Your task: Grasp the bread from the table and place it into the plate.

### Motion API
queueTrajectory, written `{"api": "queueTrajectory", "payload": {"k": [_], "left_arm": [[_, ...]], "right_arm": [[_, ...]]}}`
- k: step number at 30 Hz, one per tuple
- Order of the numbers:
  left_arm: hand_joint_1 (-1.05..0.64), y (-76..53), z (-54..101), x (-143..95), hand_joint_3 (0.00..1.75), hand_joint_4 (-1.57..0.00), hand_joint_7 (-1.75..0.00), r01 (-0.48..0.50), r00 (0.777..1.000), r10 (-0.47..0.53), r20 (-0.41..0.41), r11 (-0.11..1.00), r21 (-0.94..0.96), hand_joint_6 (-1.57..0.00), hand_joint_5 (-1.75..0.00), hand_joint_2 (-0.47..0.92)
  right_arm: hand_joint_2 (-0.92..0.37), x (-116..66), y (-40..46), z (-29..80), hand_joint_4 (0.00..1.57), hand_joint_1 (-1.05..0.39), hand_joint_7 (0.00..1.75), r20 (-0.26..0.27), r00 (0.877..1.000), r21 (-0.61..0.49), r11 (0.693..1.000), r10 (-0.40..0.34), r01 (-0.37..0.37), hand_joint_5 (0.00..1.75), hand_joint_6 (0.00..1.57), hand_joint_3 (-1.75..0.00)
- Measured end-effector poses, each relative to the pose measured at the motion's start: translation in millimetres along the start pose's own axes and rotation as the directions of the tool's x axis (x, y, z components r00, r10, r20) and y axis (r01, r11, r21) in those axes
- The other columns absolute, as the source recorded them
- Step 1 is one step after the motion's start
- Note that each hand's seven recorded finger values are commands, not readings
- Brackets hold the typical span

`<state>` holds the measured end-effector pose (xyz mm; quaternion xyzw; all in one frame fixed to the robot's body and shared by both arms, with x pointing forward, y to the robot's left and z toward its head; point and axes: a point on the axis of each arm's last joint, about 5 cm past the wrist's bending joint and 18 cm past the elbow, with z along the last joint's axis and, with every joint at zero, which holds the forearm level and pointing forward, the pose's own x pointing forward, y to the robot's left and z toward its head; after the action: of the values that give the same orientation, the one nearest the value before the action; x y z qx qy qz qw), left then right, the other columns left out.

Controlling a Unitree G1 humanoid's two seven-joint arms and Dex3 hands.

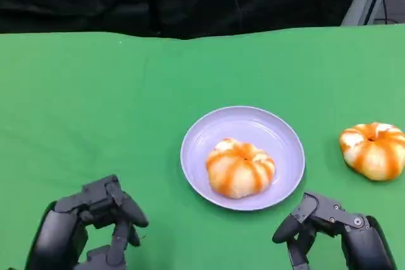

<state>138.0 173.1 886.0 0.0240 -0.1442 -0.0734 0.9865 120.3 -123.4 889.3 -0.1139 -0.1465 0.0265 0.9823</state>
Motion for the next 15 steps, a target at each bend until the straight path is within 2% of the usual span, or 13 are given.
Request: {"api": "queueTrajectory", "payload": {"k": [15], "left_arm": [[-0.05, 0.0, -6.5, -4.7, 1.44, -0.85, -1.61, 0.019, 1.000, -0.019, -0.006, 1.000, 0.000, -0.79, -1.75, 0.34]], "right_arm": [[-0.31, -1.9, -3.6, -1.5, 0.85, -0.04, 1.29, 0.014, 1.000, -0.013, 1.000, 0.005, -0.005, 1.63, 0.84, -1.32]]}}
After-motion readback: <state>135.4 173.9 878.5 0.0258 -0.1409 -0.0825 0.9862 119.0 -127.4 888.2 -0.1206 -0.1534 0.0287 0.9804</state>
